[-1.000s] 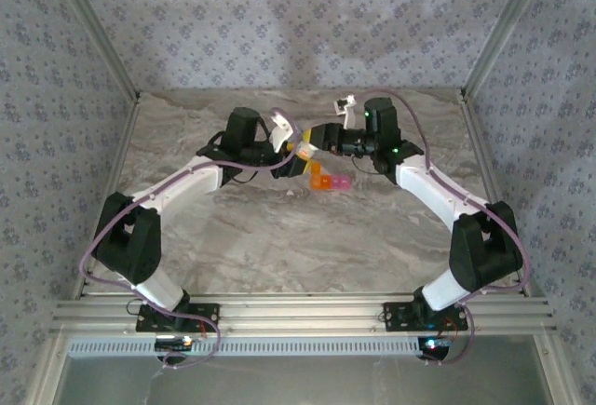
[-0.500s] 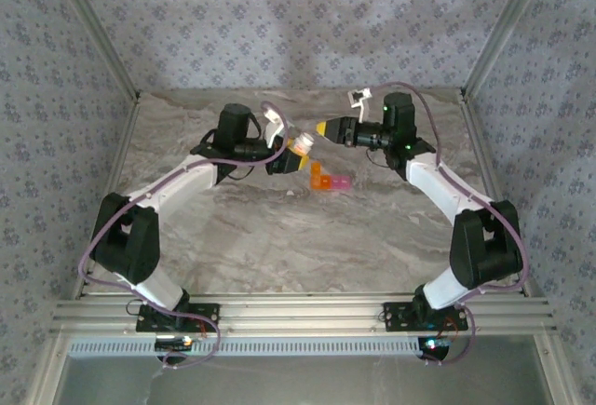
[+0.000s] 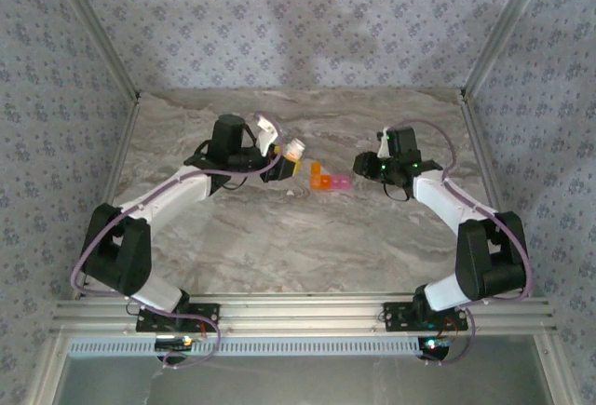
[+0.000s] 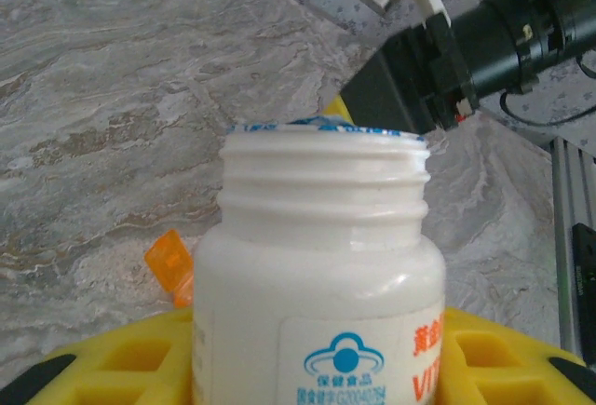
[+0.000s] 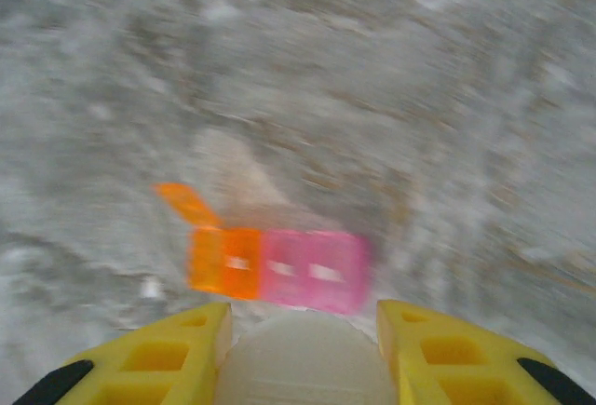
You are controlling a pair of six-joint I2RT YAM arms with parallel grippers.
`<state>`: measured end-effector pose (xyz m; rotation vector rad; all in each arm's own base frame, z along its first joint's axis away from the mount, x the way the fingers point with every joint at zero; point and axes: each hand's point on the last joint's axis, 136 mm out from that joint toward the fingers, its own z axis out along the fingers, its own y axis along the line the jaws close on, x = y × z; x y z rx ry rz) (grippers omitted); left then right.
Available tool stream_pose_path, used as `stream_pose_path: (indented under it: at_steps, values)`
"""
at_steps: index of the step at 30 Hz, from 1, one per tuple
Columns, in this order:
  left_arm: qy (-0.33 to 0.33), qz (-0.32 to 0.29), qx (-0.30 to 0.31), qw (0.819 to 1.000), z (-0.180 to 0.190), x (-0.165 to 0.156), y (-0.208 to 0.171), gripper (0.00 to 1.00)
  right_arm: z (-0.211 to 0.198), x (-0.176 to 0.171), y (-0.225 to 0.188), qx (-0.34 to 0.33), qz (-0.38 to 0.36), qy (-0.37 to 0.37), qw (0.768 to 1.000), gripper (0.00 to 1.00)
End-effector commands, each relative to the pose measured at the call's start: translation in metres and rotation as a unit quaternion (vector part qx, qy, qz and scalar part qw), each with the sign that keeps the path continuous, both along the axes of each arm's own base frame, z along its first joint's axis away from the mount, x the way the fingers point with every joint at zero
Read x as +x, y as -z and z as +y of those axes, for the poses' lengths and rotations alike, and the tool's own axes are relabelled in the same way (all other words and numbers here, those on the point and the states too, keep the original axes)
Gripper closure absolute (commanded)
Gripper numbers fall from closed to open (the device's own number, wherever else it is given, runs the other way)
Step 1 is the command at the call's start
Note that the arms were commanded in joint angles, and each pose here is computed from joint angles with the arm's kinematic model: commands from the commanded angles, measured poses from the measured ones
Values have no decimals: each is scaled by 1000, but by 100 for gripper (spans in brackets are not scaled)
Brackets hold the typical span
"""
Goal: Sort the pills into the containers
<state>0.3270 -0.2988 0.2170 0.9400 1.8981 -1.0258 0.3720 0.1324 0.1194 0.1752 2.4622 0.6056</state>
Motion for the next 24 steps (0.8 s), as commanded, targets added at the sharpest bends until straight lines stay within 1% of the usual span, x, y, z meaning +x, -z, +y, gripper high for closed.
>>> stream_pose_path:
  at_steps: [1, 7, 11, 14, 21, 24]
  values:
    - [-17, -25, -11, 999, 7, 1, -18, 100, -41, -12, 26, -90, 30, 63, 993, 67]
    - [-54, -28, 7, 998, 17, 4, -15, 100, -66, -27, 56, -122, 74, 119, 983, 67]
    - [-77, -32, 14, 996, 25, 5, -16, 100, -71, -30, 72, -127, 96, 134, 978, 66]
    - [-83, -30, 26, 996, 29, 3, -18, 100, -73, -30, 79, -132, 107, 140, 975, 65]
    - [-85, -26, 35, 995, 35, -7, -25, 100, -76, -44, 101, -141, 144, 146, 969, 56]
    - [-82, -21, 42, 995, 37, -13, -22, 100, -76, -48, 106, -139, 153, 145, 968, 51]
